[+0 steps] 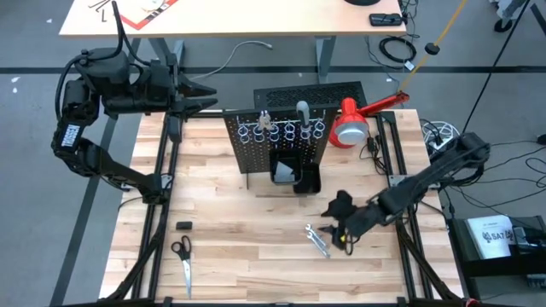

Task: Hang tools onto peg board
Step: Hang the wrench on the pegboard

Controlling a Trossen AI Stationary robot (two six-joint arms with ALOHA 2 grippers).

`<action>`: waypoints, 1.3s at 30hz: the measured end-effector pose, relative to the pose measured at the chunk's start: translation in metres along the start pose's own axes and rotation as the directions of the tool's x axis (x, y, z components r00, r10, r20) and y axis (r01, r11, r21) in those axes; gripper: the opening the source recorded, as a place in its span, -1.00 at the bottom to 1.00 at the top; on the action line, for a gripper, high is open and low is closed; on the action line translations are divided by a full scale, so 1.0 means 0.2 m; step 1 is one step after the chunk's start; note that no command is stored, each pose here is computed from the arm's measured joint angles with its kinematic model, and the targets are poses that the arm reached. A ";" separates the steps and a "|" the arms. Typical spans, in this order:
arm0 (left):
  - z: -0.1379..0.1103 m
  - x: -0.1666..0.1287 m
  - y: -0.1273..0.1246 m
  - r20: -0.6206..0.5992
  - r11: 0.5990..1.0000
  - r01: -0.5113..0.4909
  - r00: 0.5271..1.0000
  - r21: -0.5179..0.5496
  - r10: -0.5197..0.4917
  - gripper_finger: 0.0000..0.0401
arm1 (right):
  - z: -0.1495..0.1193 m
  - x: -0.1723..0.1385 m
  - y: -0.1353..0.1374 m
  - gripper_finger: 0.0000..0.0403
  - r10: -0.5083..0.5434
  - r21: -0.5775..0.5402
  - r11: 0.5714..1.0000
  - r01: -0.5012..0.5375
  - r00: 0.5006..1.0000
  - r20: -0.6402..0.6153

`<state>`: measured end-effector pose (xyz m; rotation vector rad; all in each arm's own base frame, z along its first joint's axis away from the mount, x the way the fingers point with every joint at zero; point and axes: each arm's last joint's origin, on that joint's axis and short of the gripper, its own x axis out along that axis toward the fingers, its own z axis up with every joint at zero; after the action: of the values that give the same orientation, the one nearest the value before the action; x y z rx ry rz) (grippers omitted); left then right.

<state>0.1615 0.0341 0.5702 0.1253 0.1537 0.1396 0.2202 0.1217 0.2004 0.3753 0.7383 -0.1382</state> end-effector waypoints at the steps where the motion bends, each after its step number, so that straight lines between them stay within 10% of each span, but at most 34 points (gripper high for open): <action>1: 0.00 0.00 0.00 0.000 1.000 0.000 1.000 0.000 0.000 -0.48 | -0.02 0.03 0.01 0.12 -0.007 0.012 1.000 0.007 1.000 -0.016; 15: 0.00 0.00 0.00 0.000 1.000 -0.003 1.000 0.000 0.003 -0.48 | -0.18 0.33 0.17 0.12 -0.113 0.001 0.993 0.116 0.970 -0.214; 26: 0.00 0.00 0.00 -0.001 1.000 -0.004 1.000 0.000 0.004 -0.48 | -0.19 0.51 0.23 0.11 -0.344 -0.053 0.934 0.352 0.852 -0.394; 39: -0.01 0.07 0.00 -0.029 1.000 0.000 1.000 -0.005 0.000 -0.48 | -0.19 0.53 0.23 -0.66 -0.334 -0.021 0.931 0.364 0.829 -0.448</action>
<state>0.1747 0.0372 0.5658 0.1186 0.1825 0.1414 0.2857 0.1799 0.1170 0.3331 1.2612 -0.4356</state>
